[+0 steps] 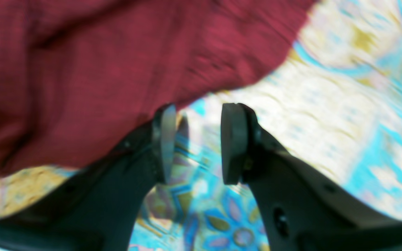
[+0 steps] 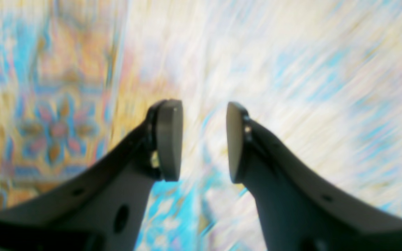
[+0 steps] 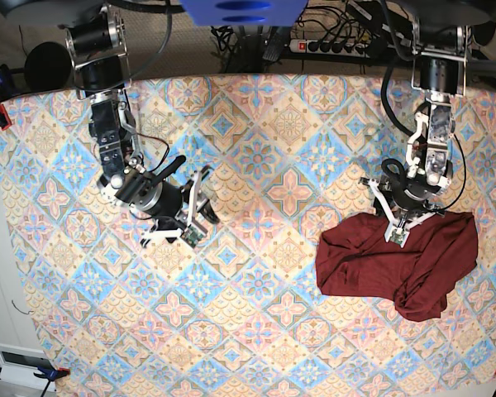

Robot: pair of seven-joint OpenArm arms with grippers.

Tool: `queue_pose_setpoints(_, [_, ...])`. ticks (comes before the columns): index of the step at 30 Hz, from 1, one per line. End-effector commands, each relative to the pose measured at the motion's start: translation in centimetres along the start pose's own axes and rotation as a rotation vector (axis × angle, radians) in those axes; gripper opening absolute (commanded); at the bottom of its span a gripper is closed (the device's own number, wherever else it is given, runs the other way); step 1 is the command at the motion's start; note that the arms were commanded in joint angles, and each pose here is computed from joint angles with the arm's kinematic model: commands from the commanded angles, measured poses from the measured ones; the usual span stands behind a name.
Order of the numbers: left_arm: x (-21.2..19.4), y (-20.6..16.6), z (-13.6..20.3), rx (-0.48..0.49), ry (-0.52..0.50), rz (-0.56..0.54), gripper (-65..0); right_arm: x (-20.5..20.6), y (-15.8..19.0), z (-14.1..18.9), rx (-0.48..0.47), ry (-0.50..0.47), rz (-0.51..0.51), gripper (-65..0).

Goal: Layout the t-shirt on the table in an organized manner, then fold the t-shirt properly
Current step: 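Pull the shirt edge outward with the left gripper, right gripper hovering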

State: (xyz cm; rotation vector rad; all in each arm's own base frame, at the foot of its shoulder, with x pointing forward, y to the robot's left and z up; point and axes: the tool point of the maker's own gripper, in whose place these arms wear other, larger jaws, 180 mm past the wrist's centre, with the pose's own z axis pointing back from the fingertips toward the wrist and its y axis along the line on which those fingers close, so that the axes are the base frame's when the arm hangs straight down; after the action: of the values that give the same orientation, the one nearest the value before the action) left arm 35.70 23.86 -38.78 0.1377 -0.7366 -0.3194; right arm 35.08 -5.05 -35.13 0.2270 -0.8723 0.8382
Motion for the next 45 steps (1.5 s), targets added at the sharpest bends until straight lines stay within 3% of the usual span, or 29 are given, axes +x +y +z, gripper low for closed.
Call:
queue_pose_setpoints(1, [1.9,1.1,0.3,0.041,-0.064,-0.001,-43.3,2.6,-0.4,-0.2,-0.004,-0.076,0.0,-44.7])
queue_pose_setpoints(8, [1.1,2.6,-0.9,0.179,-0.041,0.025,-43.3,7.0,0.8,-2.6,0.051,-0.126,0.032,-44.7])
queue_pose_setpoints(12, [1.3,3.8,-1.0,0.246,-0.074,0.044,-43.3,7.0,0.7,-3.0,0.057,-0.118,0.026,-44.7])
queue_pose_setpoints(21, [-1.0,6.1,-3.0,0.316,0.015,0.059,-44.3,7.1,-0.1,-3.4,0.052,-0.109,0.025,-44.7])
queue_pose_setpoints(23, [-1.4,6.2,-3.2,0.309,0.028,0.062,-48.5,7.5,-0.4,-3.4,0.047,-0.115,0.03,-44.7])
queue_pose_setpoints(26, [-1.1,5.9,-3.2,0.291,0.022,0.047,-65.0,8.4,-1.0,-3.2,0.035,-0.129,0.041,-44.7])
queue_pose_setpoints(28, [-0.8,4.6,-2.7,0.231,0.005,-0.006,-65.0,8.6,-1.1,-3.2,0.033,-0.131,0.043,-44.7])
queue_pose_setpoints(32, [-1.0,1.3,0.4,0.091,-0.04,-0.198,-65.0,7.7,-1.0,-3.6,0.042,-0.108,0.03,-44.7])
queue_pose_setpoints(37, [-3.6,-0.8,5.4,-0.019,0.029,-0.326,-65.0,7.5,1.6,-4.5,0.101,-0.084,0.085,-44.5])
queue_pose_setpoints(41, [-6.2,0.0,9.4,-0.052,0.086,-0.338,-65.0,6.5,3.6,-5.5,0.152,-0.043,0.116,-44.4])
queue_pose_setpoints(45, [-9.8,3.2,13.2,-0.029,0.17,-0.301,-65.0,5.6,4.1,-6.0,0.168,-0.015,0.115,-44.4])
